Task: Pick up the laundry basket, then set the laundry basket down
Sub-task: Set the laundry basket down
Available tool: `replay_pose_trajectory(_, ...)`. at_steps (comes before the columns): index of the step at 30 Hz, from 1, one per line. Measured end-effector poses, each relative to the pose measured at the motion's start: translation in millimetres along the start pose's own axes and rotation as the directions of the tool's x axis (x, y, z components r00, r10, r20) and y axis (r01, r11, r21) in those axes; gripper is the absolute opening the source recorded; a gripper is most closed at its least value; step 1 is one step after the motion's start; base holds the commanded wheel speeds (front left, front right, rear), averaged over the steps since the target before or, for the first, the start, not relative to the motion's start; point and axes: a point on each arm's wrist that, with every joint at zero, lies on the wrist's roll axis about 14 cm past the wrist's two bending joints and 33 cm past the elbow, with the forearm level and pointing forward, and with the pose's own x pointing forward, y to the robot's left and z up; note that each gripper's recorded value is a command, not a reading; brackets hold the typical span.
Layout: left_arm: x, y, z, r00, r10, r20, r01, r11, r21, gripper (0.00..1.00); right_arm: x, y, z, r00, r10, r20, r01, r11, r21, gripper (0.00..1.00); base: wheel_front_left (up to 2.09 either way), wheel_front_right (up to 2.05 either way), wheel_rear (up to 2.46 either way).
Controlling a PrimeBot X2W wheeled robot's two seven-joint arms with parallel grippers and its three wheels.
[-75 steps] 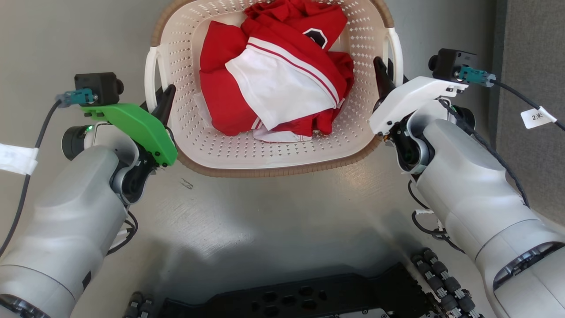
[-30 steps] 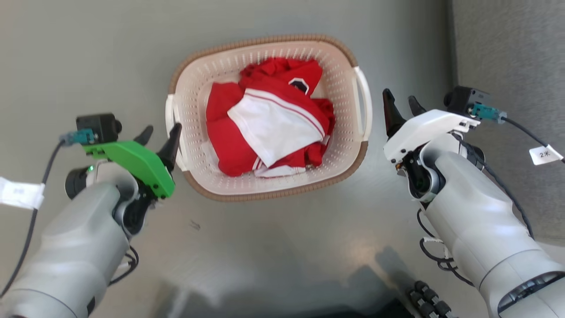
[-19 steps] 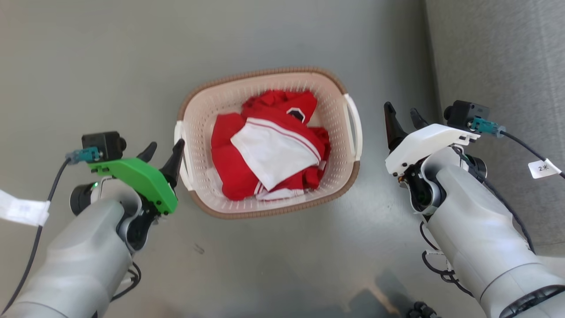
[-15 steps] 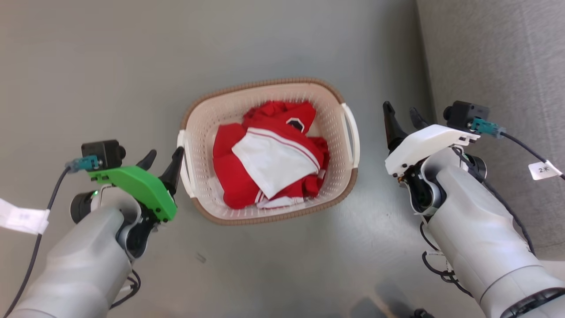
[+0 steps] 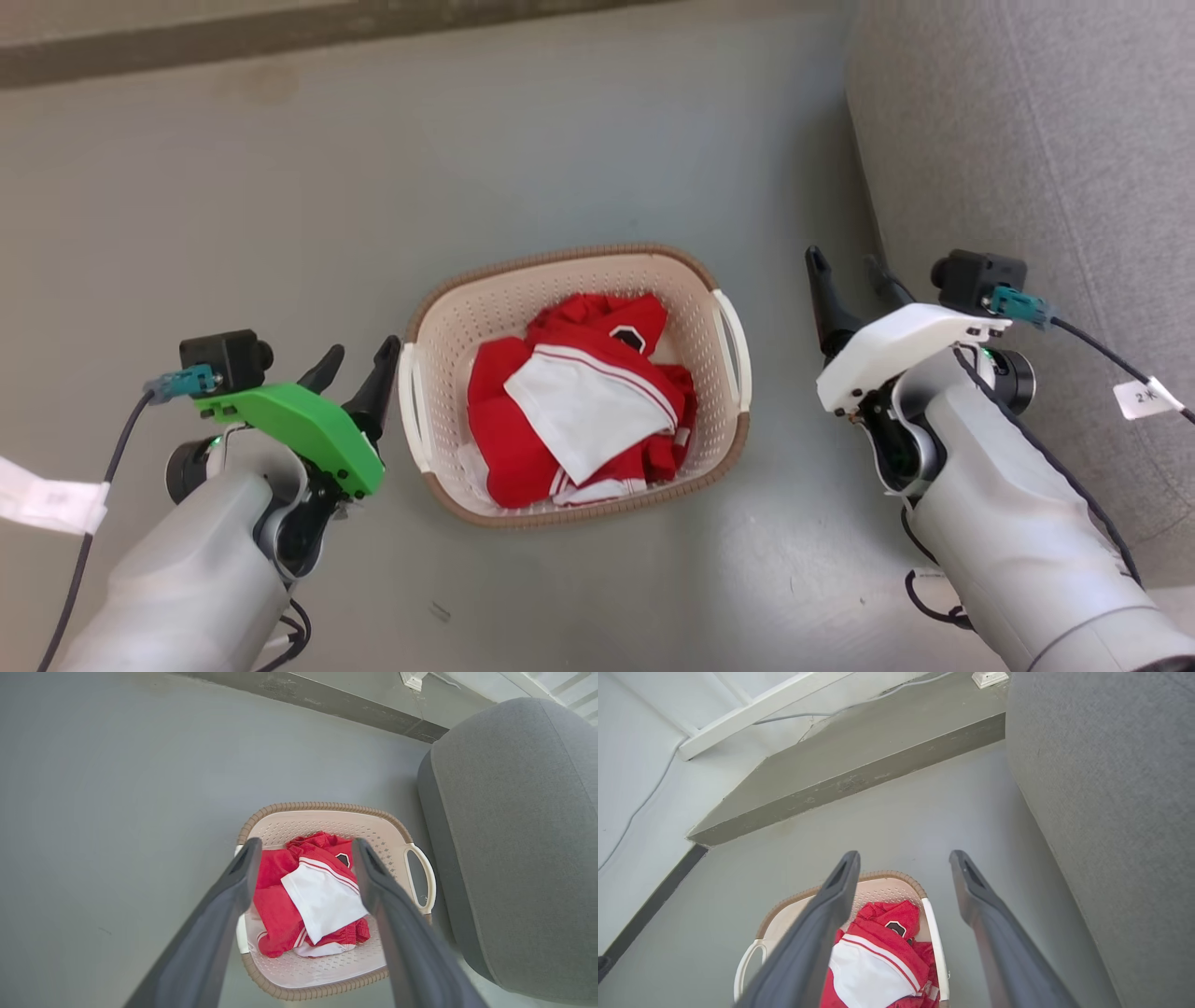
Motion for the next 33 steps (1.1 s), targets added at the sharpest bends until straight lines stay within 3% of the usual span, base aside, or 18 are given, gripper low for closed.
replay_pose_trajectory(12,-32.2,-23.2,54.9,0.983,-0.039,0.181,0.032,0.999,0.041,1.0,-31.0,15.4,30.9,0.992,0.043,0.118,-0.041,0.999,-0.024,1.0,0.0,0.0,0.0)
replay_pose_trajectory(21,-57.2,-33.3,89.6,0.95,-0.064,0.306,0.042,0.996,0.081,1.0,-47.2,37.4,67.4,0.963,0.108,0.246,-0.095,0.993,-0.064,1.0,0.0,0.0,0.0)
replay_pose_trajectory(33,-102.1,-39.5,142.9,0.864,-0.102,0.493,0.007,0.982,0.191,1.0,-76.3,41.2,100.9,0.918,0.102,0.383,-0.071,0.993,-0.095,1.0,0.0,0.0,0.0)
